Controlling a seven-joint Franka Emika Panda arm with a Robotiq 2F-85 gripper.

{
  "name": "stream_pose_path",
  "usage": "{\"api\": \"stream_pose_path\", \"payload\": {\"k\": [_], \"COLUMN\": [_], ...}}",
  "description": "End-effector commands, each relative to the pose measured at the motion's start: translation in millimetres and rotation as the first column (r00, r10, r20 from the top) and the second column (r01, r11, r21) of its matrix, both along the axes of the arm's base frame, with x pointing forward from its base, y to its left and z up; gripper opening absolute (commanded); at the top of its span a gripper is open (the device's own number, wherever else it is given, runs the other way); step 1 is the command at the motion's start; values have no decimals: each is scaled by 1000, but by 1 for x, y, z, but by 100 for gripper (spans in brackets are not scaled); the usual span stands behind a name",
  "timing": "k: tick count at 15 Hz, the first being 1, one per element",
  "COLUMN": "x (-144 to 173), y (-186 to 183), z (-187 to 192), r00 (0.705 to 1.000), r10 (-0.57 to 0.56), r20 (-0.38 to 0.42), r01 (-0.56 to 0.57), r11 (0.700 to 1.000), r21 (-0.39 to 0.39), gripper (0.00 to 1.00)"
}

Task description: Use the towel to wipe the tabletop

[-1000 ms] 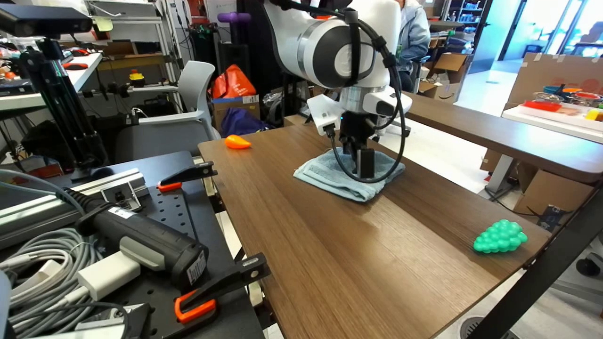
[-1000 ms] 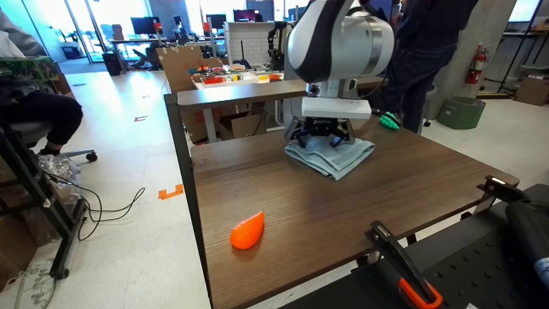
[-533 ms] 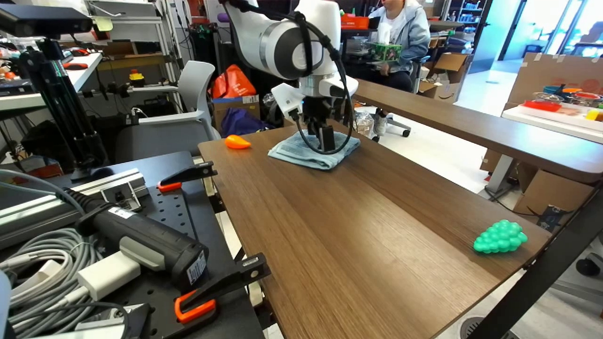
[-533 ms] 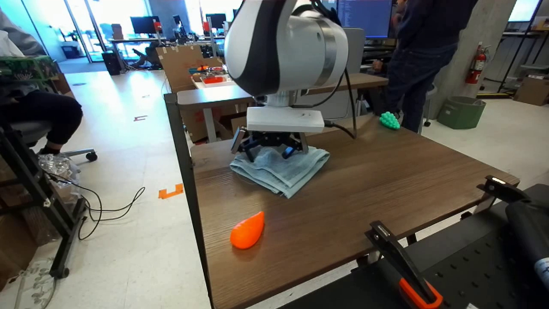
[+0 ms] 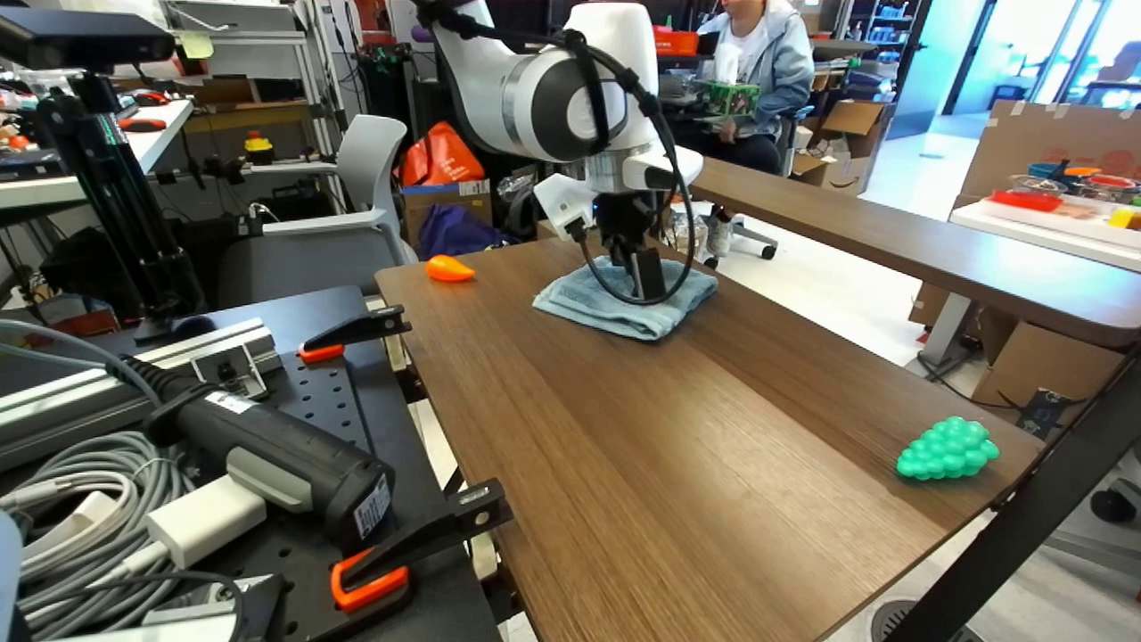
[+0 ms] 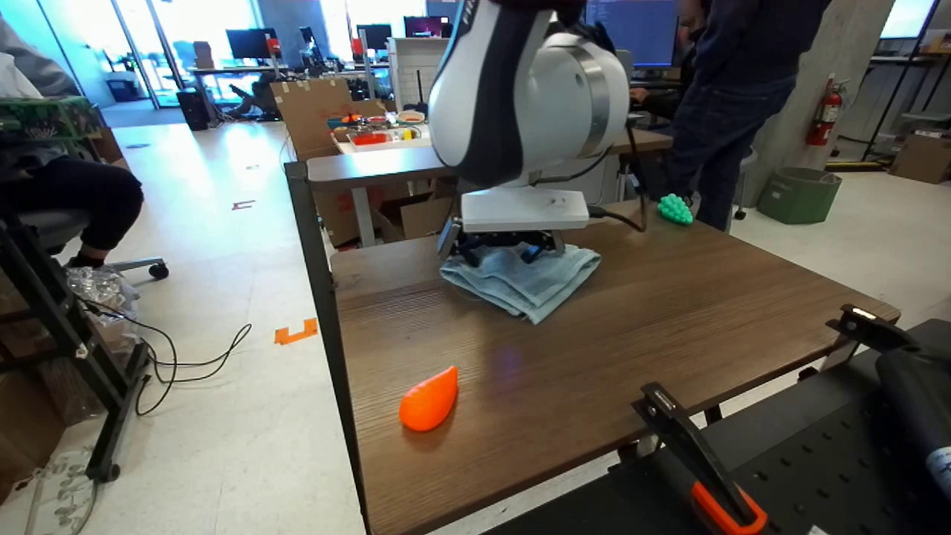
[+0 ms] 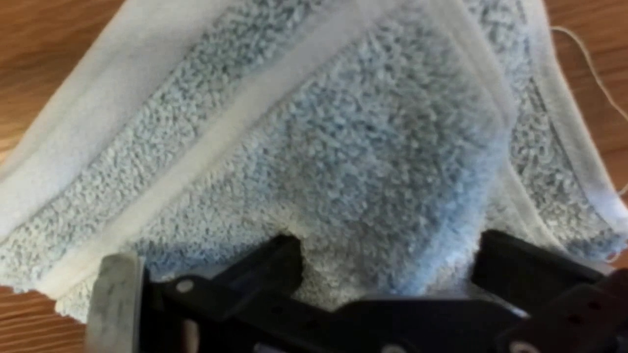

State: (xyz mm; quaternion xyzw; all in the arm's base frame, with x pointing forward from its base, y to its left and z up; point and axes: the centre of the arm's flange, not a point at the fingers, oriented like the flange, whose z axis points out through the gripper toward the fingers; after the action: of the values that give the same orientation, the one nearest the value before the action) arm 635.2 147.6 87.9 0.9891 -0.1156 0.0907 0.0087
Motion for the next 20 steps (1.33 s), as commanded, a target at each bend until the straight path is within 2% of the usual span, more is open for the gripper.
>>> {"api": "stream_pose_path", "payload": {"k": [1, 2, 5, 10, 13, 16, 17, 18, 19, 20], "x": [-33, -43, -73, -143, -184, -195, -190, -183, -171, -152], "y": [-73, -93, -145, -205, -231, -227, -216, -207, -195, -179], "z": [-30, -32, -29, -19, -18, -22, -24, -26, -28, -30], "r00": [997, 996, 991, 986, 985, 979, 973, 973, 957, 957], "r10": [-36, -49, -72, -47, 13, 113, 169, 202, 266, 270], "r20": [-62, -72, -110, -162, -172, -171, -159, -113, -114, -110], "r01": [27, 35, 44, -2, -61, -156, -204, -225, -286, -286], "r11": [989, 982, 969, 957, 958, 952, 949, 942, 930, 942], "r21": [-142, -186, -245, -289, -279, -262, -240, -248, -233, -176], "gripper": [100, 100, 100, 100, 100, 100, 100, 100, 100, 100]}}
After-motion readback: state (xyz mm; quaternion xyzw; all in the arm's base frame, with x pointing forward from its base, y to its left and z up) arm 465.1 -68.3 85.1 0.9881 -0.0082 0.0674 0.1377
